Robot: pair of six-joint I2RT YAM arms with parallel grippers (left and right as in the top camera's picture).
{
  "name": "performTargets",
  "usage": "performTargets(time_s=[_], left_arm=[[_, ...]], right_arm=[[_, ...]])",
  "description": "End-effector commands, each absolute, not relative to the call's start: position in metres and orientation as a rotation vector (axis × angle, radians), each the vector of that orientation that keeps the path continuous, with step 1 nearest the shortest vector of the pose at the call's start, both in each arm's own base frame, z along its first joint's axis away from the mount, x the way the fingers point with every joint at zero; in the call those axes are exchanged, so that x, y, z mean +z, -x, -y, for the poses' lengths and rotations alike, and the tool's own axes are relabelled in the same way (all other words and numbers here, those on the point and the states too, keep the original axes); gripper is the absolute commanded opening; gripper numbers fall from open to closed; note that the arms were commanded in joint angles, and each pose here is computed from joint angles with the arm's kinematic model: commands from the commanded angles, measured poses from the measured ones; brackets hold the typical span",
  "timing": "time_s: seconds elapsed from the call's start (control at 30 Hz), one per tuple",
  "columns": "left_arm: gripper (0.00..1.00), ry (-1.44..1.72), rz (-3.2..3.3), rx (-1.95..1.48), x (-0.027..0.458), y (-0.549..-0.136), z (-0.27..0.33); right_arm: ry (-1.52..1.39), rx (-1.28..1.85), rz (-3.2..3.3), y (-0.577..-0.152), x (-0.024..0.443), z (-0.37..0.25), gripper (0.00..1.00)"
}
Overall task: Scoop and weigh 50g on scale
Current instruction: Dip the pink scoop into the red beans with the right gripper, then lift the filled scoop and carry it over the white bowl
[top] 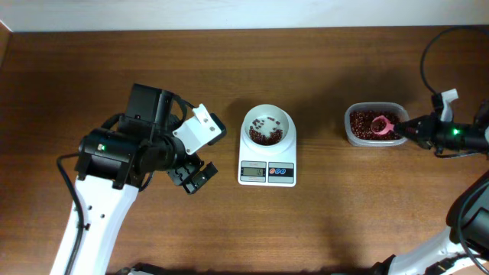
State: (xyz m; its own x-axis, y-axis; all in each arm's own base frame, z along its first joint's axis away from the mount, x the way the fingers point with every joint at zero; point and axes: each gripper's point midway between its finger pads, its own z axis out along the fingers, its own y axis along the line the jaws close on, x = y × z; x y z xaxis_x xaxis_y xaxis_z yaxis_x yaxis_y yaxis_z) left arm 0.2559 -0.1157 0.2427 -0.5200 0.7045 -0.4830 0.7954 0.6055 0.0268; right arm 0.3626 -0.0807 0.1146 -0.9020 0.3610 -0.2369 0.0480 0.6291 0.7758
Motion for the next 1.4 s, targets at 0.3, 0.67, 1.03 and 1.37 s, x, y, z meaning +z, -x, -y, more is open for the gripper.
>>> performTargets(time_s=[0.3,0.67,1.03,1.37], left_arm=[[0.99,-1.206,-2.355,-0.279,0.248,-0.258,0.117],[0.99,-1.206,-2.355,-0.279,0.248,-0.258,0.117],[0.99,-1.206,-2.355,-0.279,0.248,-0.258,0.117],[0.99,-1.206,-2.355,-0.279,0.248,-0.258,0.117]], right_arm=[[-0.347,1.36,-2.279,-0.369,0.141,0.075,0.04],[-0.363,1.538,-2.11,-0.374,0.17,0.062,0.04],[-0.084,1.711,-2.193,-0.378,0.176,-0.04,0.04],[0.15,1.843,-2.203,-0.367,0.183,-0.114,0.04]])
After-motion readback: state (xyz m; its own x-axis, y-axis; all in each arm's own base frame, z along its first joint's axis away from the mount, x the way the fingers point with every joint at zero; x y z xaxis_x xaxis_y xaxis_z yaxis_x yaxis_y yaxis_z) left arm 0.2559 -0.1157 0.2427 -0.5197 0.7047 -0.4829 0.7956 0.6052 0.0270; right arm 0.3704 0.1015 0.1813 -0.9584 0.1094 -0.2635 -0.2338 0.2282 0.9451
